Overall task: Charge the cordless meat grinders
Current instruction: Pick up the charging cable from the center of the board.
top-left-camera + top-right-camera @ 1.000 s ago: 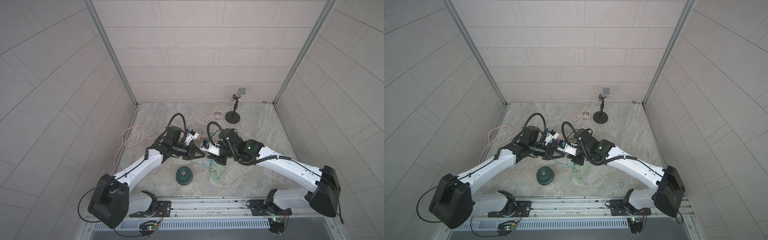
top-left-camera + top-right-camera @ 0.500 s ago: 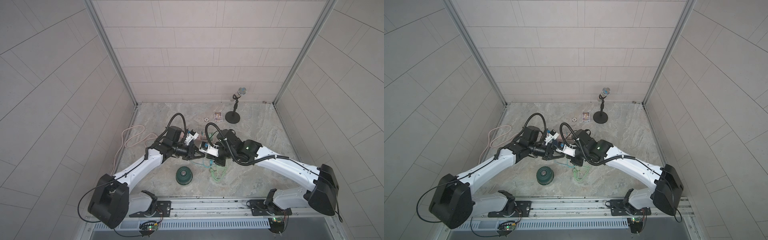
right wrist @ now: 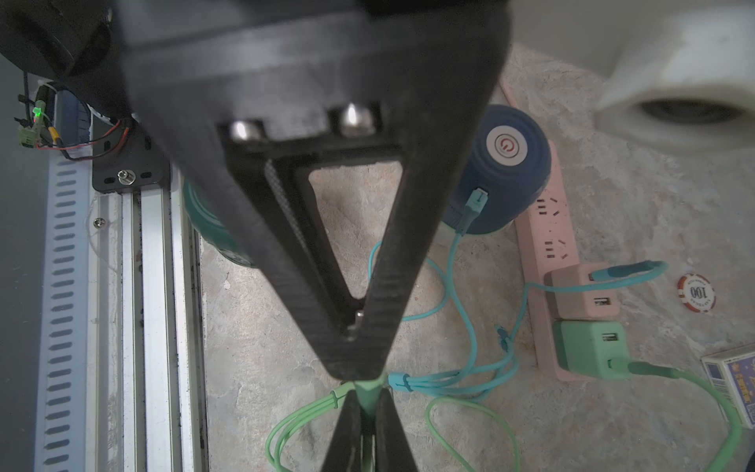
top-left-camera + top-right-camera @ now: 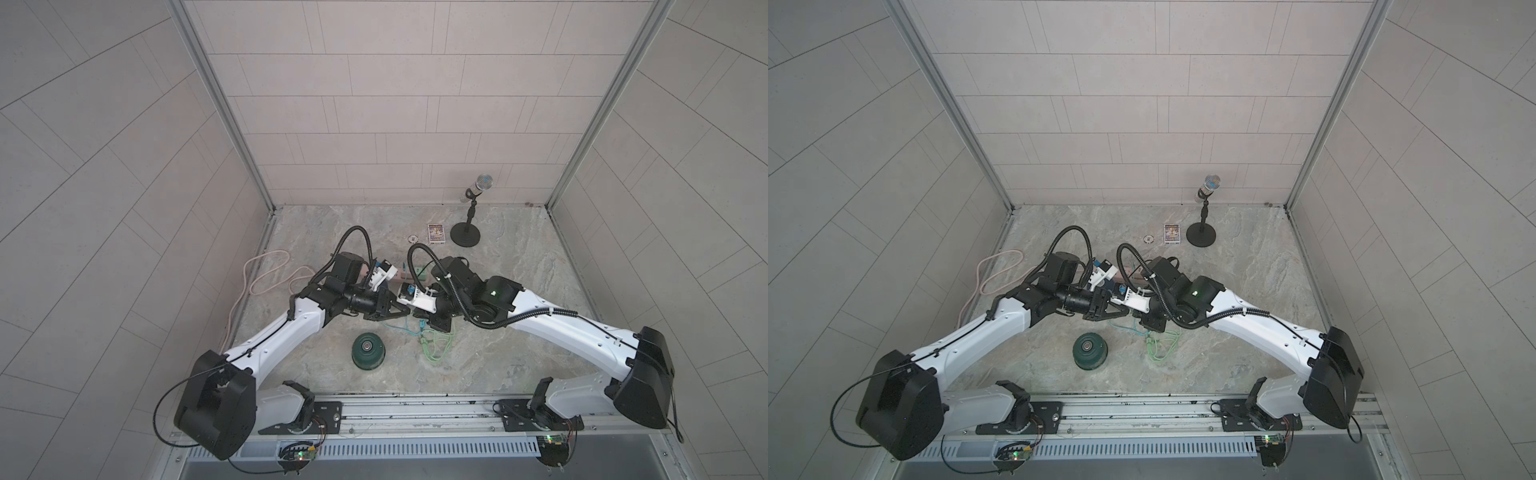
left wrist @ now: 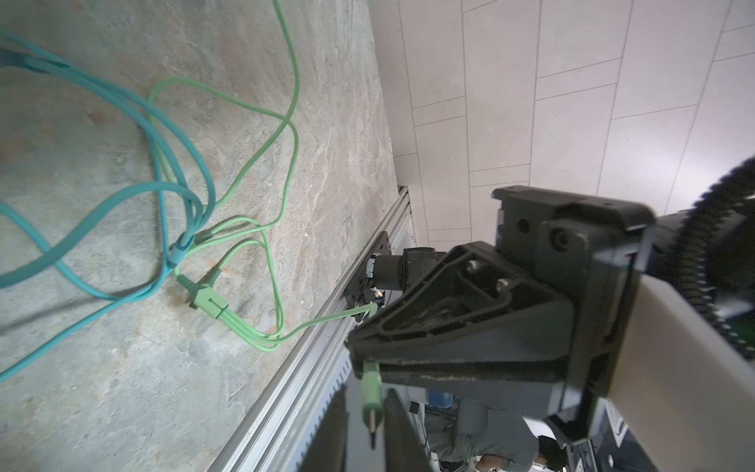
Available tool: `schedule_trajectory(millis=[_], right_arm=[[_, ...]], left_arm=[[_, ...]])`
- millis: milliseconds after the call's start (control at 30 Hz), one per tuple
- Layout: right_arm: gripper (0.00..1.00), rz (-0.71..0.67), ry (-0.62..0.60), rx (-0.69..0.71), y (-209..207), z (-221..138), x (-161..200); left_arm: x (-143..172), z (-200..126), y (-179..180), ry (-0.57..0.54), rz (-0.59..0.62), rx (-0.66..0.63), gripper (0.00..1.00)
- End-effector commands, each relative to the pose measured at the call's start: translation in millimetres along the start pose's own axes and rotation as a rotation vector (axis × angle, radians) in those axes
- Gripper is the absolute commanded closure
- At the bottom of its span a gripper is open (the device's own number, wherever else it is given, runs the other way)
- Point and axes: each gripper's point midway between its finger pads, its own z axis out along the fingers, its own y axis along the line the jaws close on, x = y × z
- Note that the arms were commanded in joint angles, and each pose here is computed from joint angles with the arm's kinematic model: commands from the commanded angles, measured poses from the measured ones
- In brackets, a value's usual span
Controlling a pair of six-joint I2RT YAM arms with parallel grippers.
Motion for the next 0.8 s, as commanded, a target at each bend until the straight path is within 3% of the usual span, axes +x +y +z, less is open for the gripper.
schedule_trajectory(millis=[0, 200, 400, 567, 767], right_arm=[[0.93, 0.021, 0.051, -0.063, 11, -4, 6], [0.93, 0.077, 0.134, -0.198, 37, 0, 23], [0.93, 0.078, 0.207, -0.281, 61, 14, 33], [0.92, 0.027, 0.234, -0.275, 72, 27, 30], [0.93, -0.034, 0.211, -0.255, 76, 40, 15]], left_arm=[[-3, -18, -1, -0.031, 0.036, -0.084, 0.66], [2, -68, 28, -0.152, -0.094, -0.273, 0.60], [31, -100, 55, -0.221, -0.236, -0.442, 0.54], [68, -104, 68, -0.166, -0.326, -0.514, 0.52], [86, -93, 82, -0.132, -0.406, -0.487, 0.51]])
